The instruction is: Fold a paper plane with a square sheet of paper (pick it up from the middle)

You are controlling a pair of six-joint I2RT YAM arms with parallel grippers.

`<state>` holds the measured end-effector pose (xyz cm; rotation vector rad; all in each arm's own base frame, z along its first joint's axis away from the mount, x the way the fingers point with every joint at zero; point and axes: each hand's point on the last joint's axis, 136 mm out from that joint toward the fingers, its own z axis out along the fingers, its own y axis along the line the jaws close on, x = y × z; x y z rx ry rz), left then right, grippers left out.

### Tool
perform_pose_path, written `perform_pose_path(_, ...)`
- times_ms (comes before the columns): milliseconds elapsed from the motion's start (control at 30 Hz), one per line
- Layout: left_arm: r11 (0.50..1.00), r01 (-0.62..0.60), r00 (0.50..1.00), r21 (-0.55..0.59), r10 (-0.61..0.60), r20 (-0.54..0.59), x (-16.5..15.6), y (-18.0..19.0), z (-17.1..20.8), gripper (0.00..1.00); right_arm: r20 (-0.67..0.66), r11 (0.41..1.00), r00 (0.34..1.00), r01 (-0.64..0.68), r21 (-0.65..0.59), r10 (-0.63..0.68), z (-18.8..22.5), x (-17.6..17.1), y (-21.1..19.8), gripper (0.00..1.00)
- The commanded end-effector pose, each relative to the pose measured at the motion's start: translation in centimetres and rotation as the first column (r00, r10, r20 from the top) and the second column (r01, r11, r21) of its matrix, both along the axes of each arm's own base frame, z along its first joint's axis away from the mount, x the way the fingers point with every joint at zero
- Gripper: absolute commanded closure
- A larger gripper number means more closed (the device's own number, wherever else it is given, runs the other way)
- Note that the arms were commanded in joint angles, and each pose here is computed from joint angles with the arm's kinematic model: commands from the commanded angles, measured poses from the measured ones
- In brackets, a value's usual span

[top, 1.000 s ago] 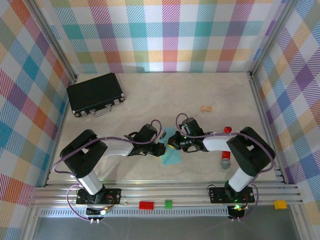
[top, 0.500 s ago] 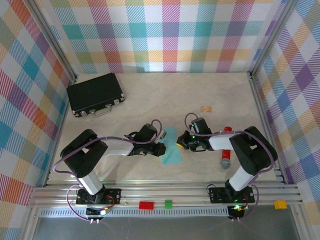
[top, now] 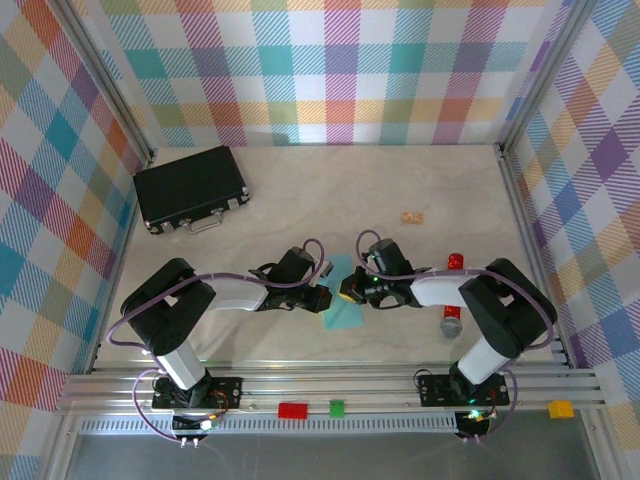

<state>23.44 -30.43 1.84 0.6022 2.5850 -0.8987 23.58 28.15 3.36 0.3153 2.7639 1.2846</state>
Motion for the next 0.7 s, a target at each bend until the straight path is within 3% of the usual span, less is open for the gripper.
perform_pose_path(0, 0.981, -0.007, 0.991, 0.192, 0.033, -0.132, -2.6, 3.9, -4.8, 0.95, -0.038, 0.999, 0.999, 0.018, -0.03, -0.019, -1.2, -0.2, -0.1, 0.98)
perform_pose_path(200, 0.986, -0.01, 0.992, 0.168, 0.032, -0.126, -2.3, 3.4, -4.0, 0.94, -0.107, 0.989, 0.993, 0.037, -0.142, -0.053, -4.2, -2.1, -2.6, 1.0)
perform_pose_path(300, 0.988, -0.017, 0.993, 0.155, 0.035, -0.114, -1.8, 2.9, -3.1, 0.93, -0.123, 0.991, 0.991, 0.041, -0.131, -0.057, -4.5, -2.6, -2.4, 1.0)
perform_pose_path(433, 0.988, -0.038, 0.995, 0.153, 0.052, -0.085, -0.8, 2.6, -1.6, 0.87, -0.14, 0.983, 0.988, 0.045, -0.178, -0.071, -5.0, -3.1, -2.6, 1.0)
perform_pose_path(600, 0.982, -0.078, 0.995, 0.17, 0.087, -0.049, 0.3, 2.9, 0.6, 0.71, -0.14, 0.975, 0.982, 0.096, -0.201, -0.126, -5.3, -3.0, -3.0, 1.0)
perform_pose_path(667, 0.978, -0.114, 0.993, 0.175, 0.118, -0.017, 0.9, 3.5, 1.7, 0.6, -0.139, 0.973, 0.979, 0.117, -0.2, -0.146, -5.4, -3.0, -3.1, 1.0)
